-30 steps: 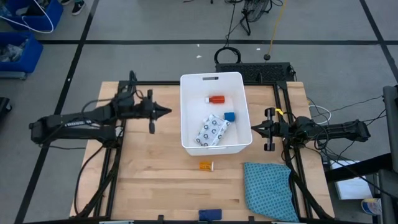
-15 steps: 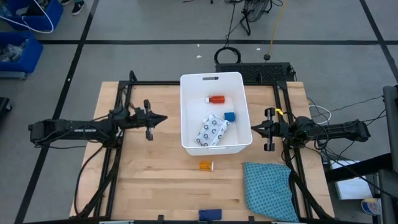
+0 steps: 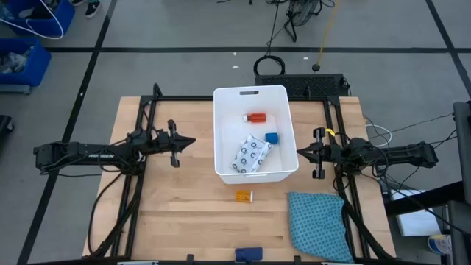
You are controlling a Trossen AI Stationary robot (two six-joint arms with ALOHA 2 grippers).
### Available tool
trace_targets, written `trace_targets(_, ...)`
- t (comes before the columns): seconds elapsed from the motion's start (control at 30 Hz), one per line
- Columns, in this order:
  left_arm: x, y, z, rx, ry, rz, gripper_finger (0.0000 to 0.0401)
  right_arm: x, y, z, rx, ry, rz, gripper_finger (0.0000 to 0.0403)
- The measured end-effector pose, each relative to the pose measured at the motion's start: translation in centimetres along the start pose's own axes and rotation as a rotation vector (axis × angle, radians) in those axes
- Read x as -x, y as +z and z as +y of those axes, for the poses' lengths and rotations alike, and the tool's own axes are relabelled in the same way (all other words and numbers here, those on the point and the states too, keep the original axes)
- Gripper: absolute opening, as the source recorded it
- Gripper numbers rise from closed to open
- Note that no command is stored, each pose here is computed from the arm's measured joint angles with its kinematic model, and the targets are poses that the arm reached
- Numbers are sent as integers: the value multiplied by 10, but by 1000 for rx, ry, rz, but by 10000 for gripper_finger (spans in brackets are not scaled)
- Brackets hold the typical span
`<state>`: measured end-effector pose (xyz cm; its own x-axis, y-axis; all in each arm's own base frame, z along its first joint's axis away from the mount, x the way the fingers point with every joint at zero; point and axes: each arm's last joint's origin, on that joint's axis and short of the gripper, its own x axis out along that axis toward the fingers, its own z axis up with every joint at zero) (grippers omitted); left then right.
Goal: Pick & place medical supplies in basket/bin
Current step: Put the rolled dark blue bandage into the white container
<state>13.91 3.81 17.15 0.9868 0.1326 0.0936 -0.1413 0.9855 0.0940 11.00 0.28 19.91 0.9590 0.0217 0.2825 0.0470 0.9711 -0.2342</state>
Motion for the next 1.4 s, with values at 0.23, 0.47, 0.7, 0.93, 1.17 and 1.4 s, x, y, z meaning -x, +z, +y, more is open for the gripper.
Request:
trace_targets(0.23, 0, 0, 0, 10, 0, 5, 2, 0, 0, 0, -3, 0, 0, 0)
trace_targets(0.47, 0, 0, 0, 23, 0, 3, 5, 0, 3, 1, -2, 10, -30, 0)
trace_targets(0.7, 0, 0, 0, 23, 10, 4, 6, -13, 32, 8, 61, 127, -41, 0)
trace_targets(0.93, 0, 0, 0, 26, 16, 8, 7, -47, 68, 23, 81, 243, 47, 0)
trace_targets(1.17, 0, -3, 3, 50, 95, 36, 7, -83, 90, 57, 119, 362, 182, 0)
trace_targets(1.4, 0, -3, 3, 52, 93, 38, 8, -103, 109, 96, 47, 419, 230, 1)
